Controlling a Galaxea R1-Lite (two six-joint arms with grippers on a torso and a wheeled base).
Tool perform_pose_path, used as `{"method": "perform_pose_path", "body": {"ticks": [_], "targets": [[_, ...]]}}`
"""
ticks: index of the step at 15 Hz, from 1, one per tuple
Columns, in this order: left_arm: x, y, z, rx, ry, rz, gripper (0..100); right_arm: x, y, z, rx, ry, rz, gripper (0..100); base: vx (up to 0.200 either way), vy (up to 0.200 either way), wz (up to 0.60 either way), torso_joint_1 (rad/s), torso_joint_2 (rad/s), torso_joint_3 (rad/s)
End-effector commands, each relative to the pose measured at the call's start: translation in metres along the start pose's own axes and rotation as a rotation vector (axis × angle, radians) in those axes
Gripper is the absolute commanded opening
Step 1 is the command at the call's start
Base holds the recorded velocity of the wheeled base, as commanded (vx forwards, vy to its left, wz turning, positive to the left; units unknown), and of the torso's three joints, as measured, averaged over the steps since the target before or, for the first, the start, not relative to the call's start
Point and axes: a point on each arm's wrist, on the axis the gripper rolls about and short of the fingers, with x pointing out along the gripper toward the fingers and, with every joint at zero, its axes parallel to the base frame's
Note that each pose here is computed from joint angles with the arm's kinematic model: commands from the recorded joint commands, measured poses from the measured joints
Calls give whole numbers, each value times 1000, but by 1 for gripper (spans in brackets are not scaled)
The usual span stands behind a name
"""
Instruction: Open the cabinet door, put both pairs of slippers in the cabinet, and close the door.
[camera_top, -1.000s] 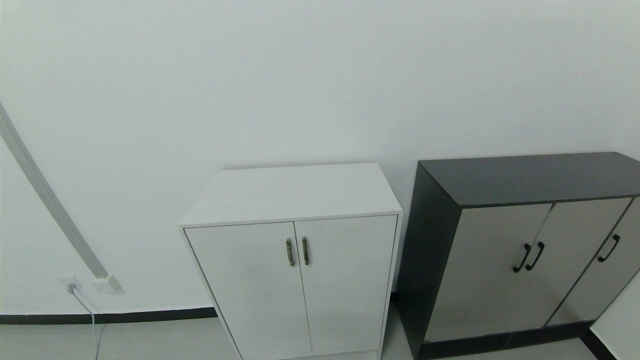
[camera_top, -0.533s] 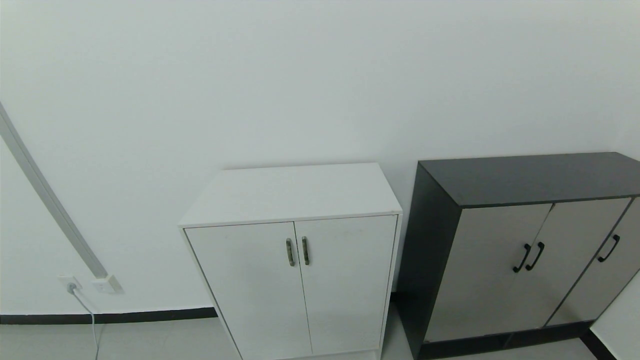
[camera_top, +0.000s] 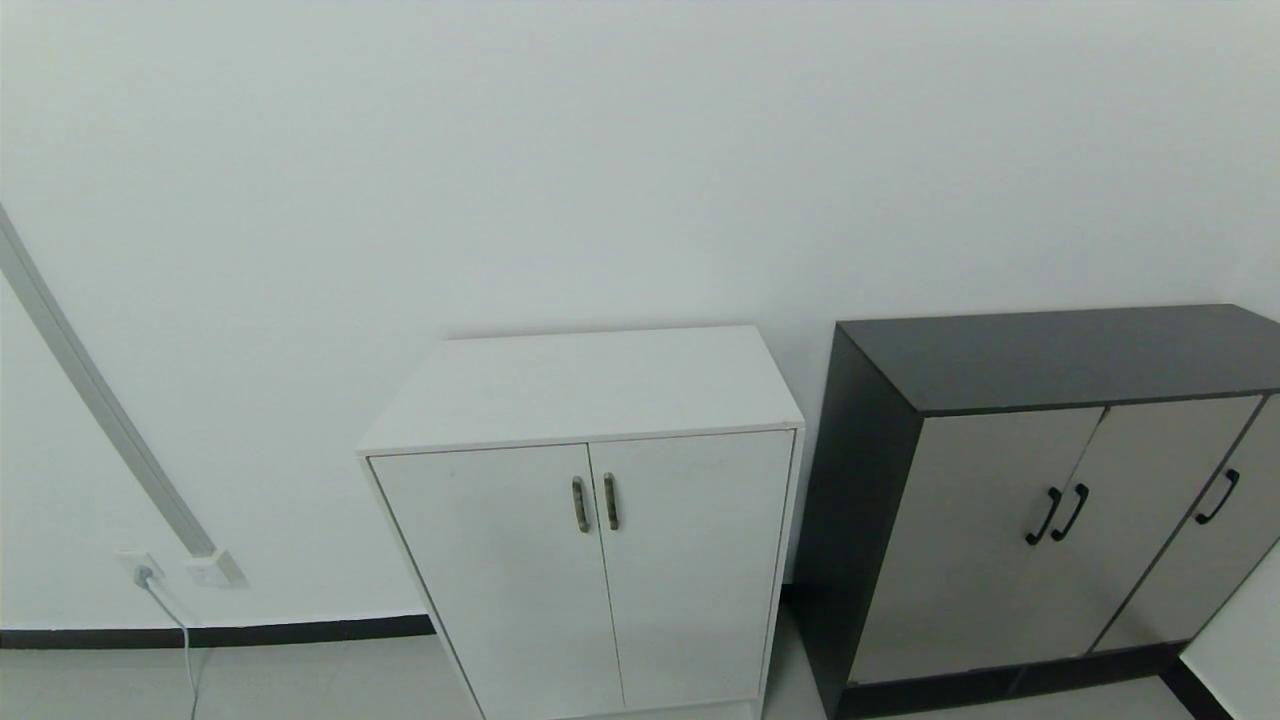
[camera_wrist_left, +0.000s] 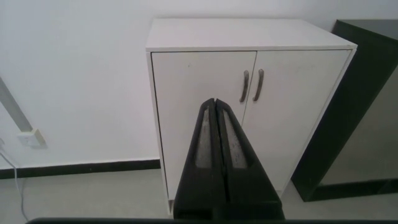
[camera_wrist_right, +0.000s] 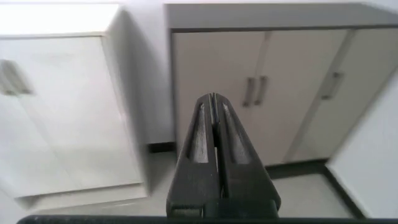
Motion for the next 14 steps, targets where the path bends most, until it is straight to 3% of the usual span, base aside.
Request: {"method": "perform_pose_path", "body": {"ticks": [1, 14], "targets": [[0, 0, 0, 0, 1, -1, 0, 1, 1, -4, 16, 4, 50, 0, 0, 0, 0, 0, 0, 0], [0, 0, 0, 6, 1, -5, 0, 1, 0, -4, 83, -7, 15, 0, 0, 0, 0, 0, 0, 0]]}}
